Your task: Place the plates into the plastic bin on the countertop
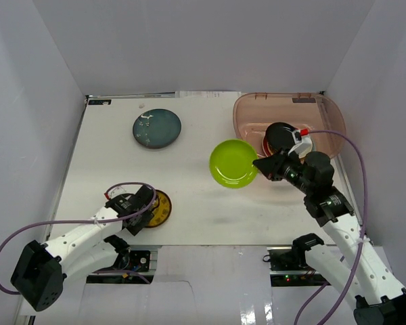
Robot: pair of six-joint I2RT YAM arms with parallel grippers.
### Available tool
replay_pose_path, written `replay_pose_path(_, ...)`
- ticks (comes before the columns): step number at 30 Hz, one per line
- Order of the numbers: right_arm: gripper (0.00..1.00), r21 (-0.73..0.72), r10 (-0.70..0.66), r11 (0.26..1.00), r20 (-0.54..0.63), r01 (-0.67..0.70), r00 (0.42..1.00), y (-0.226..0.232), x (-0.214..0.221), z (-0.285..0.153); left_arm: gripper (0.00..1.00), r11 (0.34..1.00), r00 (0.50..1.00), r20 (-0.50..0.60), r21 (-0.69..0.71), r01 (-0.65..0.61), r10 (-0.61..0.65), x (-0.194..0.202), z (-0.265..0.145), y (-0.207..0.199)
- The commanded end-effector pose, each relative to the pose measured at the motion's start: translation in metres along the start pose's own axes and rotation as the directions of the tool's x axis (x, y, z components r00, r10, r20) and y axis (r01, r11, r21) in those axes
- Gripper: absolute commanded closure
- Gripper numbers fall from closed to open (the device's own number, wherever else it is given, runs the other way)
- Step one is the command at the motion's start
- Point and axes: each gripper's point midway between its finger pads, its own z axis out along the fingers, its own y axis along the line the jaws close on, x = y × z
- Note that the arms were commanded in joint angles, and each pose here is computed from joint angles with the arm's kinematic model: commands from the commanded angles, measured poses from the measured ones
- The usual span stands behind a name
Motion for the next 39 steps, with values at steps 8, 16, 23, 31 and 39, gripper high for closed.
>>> replay_pose_path(8, 0.92, 0.425, -0.151, 0.905, 0.289, 0.015, 0.945, -0.080, -0.134, 0.003, 1.00, 0.987, 0.997, 0.063, 0.160, 0.025, -0.036, -0.007, 0.013, -0.029)
replay_pose_path(16, 0.92, 0.597, -0.051, 0.783, 0.337, -0.172, 0.940, -0.186, -0.162, 0.005, 1.00, 0.910, 0.993, 0.112, 0.406, -0.084, 0.042, -0.021, -0.025, -0.071)
replay_pose_path(23, 0.91, 0.638, 0.024, 0.722, 0.365, -0.268, 0.931, -0.239, -0.169, 0.015, 1.00, 0.786, 0.981, 0.189, 0.599, -0.155, 0.050, -0.042, -0.082, -0.108)
replay_pose_path(31, 0.23, 0.631, 0.026, 0.731, 0.356, -0.261, 0.934, -0.239, -0.172, 0.012, 1.00, 0.576, 0.951, 0.306, 0.769, -0.276, 0.048, -0.077, -0.180, -0.178)
replay_pose_path(39, 0.72, 0.347, -0.050, 0.930, 0.453, -0.124, 0.890, -0.107, -0.226, -0.017, 1.00, 0.378, 0.924, 0.365, 0.845, -0.379, 0.111, -0.078, -0.250, -0.299)
